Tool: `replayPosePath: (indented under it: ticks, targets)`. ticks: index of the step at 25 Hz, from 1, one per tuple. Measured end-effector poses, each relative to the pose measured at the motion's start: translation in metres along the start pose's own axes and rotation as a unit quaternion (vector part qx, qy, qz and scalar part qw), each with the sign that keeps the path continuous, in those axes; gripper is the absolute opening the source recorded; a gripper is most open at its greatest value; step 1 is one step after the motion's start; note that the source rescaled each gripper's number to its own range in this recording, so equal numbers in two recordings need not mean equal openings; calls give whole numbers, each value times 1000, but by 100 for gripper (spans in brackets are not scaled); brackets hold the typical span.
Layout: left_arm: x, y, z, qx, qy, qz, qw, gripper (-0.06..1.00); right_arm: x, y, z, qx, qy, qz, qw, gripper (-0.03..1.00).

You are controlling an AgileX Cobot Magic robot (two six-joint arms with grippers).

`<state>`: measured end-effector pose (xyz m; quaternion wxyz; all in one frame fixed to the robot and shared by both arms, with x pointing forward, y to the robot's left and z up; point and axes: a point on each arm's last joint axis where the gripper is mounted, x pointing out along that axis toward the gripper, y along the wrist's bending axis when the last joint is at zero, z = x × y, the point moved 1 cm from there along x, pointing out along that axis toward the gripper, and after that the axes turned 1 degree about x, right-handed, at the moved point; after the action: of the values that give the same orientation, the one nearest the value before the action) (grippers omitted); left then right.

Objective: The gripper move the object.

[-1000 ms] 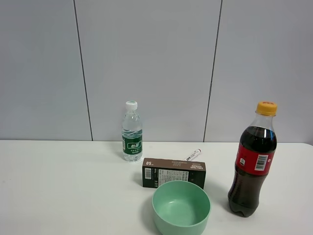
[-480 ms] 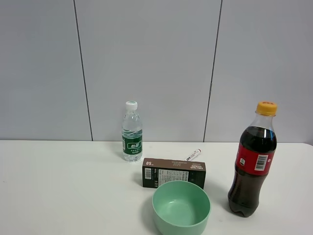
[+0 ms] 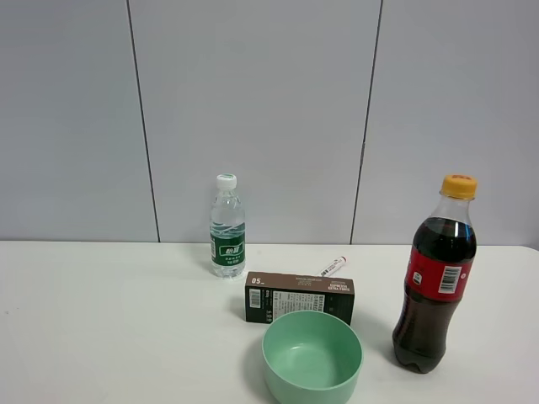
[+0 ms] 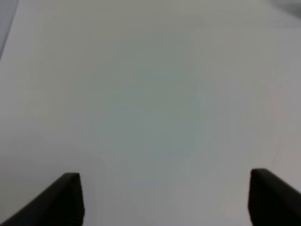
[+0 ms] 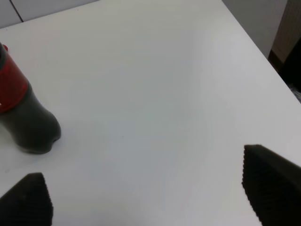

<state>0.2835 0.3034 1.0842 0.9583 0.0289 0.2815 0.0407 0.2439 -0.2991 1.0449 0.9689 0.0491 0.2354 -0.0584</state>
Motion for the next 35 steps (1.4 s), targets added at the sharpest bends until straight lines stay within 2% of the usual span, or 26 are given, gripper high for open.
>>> replayPosePath:
  ticks: [6,12,17,21,35]
  targets:
    - [-11,-2,-23,-8,-28,12,1000,78,0,0,0,0,0,0,1000,100]
    - [-9,-5,-43,-23,-27,12,999,78,0,0,0,0,0,0,1000,100]
    - [-16,-6,-49,-22,-52,15,998,78,0,0,0,0,0,0,1000,100]
    - [-17,-1,-51,-41,-54,37,997,78,0,0,0,0,0,0,1000,100]
    - [-17,-1,-51,-46,-55,36,997,78,0,0,0,0,0,0,1000,100]
